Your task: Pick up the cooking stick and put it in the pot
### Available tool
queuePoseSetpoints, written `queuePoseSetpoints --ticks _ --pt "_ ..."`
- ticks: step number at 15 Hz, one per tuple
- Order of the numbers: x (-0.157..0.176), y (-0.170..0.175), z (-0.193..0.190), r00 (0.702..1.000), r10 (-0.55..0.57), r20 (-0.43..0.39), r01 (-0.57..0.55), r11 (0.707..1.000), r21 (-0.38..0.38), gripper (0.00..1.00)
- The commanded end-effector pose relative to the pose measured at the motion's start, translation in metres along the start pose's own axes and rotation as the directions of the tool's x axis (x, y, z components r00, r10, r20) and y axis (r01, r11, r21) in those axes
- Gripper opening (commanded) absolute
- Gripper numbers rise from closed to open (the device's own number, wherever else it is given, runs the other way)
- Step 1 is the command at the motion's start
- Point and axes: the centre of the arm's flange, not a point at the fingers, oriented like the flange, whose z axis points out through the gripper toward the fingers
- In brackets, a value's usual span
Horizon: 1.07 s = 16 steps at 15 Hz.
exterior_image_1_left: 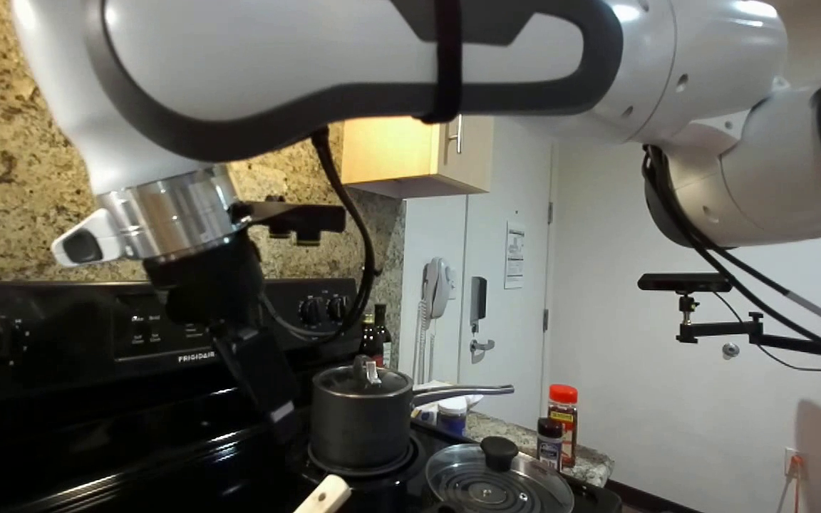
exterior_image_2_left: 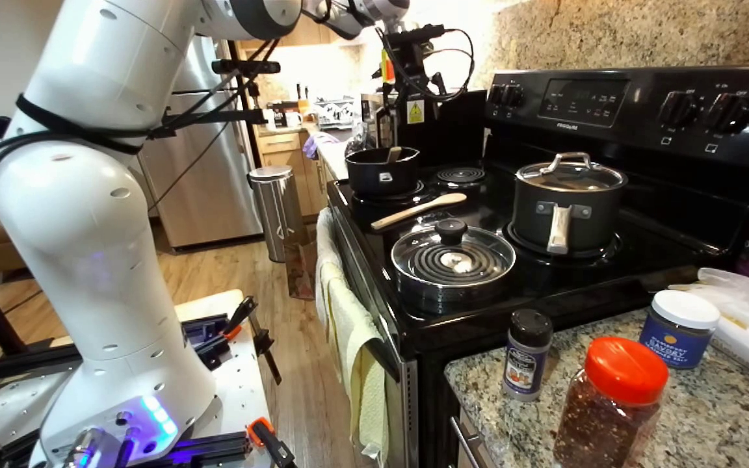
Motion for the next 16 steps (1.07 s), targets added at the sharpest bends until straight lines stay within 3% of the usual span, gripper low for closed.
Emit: queuePoseSetpoints --ticks 1,7,12,16 --pt "-0.050 0.017 -0.003 0.993 0.107 -0.043 -0.105 0.994 0.036 1.00" --pt "-0.116 0.044 0.013 0.965 0.249 -0.083 -0.244 0.968 0.064 1.00" --pt "-0.155 0.043 0.049 0.943 0.322 -0.083 -0.315 0.945 0.087 1.00" --pt "-0.173 0.026 0.084 0.897 0.440 -0.044 -0.437 0.897 0.073 1.00"
